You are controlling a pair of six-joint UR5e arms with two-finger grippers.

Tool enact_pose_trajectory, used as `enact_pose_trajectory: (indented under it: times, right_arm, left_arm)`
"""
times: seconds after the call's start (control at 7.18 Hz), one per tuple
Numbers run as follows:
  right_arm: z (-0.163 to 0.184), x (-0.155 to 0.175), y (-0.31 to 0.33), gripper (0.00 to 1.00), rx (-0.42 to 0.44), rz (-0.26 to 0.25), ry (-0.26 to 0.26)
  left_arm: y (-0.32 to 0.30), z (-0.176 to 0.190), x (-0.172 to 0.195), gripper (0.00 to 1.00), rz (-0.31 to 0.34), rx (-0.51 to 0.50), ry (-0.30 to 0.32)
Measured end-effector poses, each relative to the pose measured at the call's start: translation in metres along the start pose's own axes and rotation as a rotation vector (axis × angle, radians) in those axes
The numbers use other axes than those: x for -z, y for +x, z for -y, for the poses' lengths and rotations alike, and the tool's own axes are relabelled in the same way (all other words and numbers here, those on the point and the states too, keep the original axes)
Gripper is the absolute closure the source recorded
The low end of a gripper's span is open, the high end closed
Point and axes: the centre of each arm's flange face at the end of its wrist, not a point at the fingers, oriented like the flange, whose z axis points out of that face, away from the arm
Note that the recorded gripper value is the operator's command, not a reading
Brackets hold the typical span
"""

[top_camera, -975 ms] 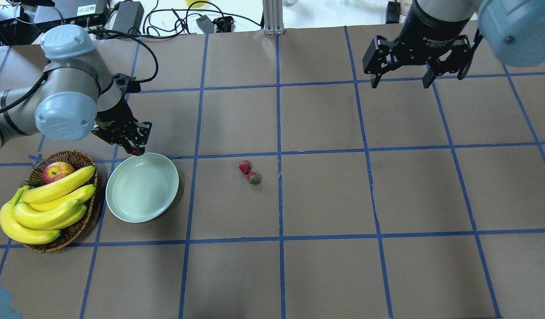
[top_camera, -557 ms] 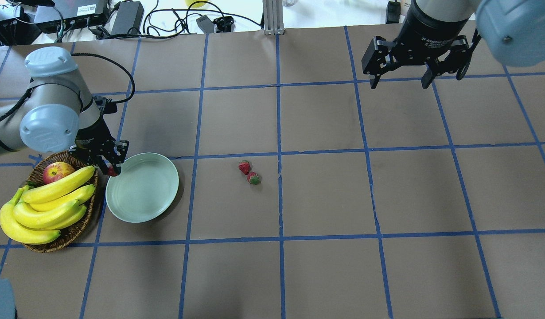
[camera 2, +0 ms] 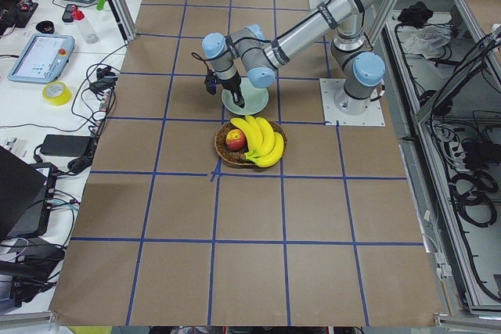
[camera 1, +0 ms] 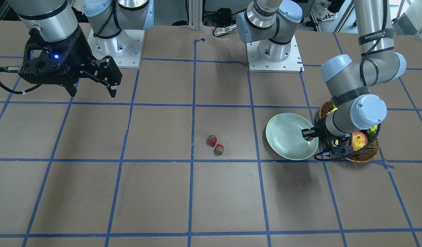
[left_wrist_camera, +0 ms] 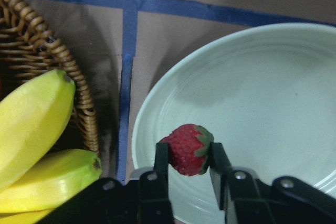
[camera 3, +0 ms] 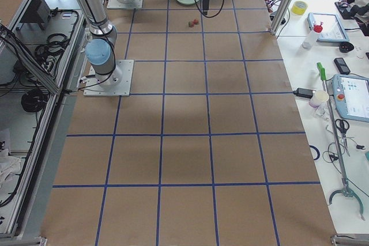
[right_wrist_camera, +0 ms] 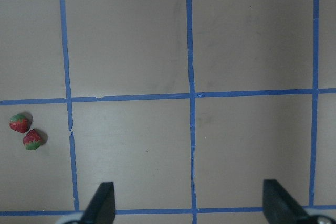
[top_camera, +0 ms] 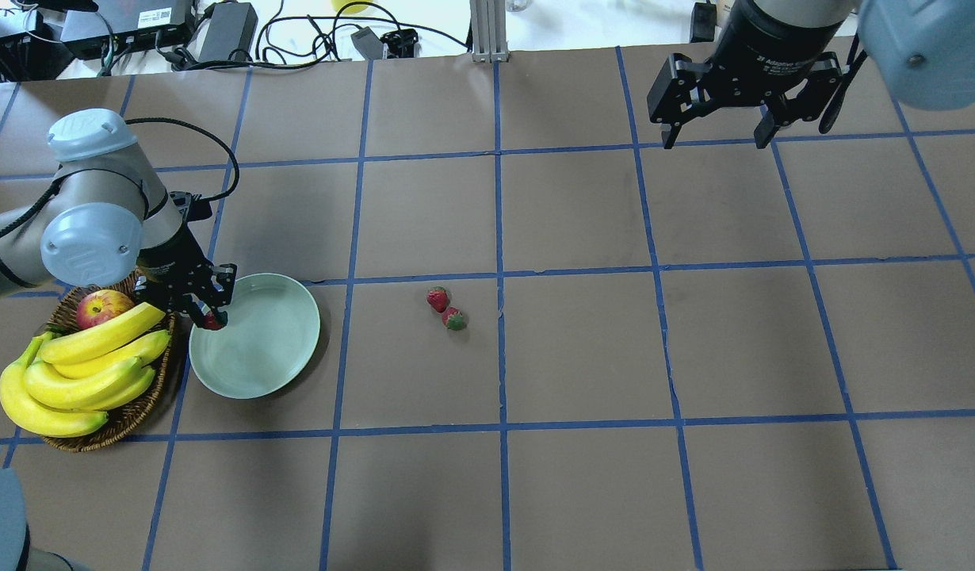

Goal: Collect all strawberries into plate
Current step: 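Carry the strawberry to the pale green plate and open the left gripper, then move the left gripper back to the two strawberries and grasp one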

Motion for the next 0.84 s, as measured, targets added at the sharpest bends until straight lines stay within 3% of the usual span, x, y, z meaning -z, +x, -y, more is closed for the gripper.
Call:
enact_pose_trajectory:
  times: [0.42, 0.84]
  right_arm:
    - [-0.0030, 0.0033, -0.0011, 0.00, -0.005, 0.002, -0.001]
    - [-0.0042, 0.0029, -0.0024, 0.00, -0.006, 0.000, -0.002]
  left_arm:
    - [0.0003, 0.0005, 0.0002, 0.00, -0.003, 0.003, 0.002]
    - [0.0018, 0.0033, 0.0088, 0.00, 0.001, 0.004, 0.021]
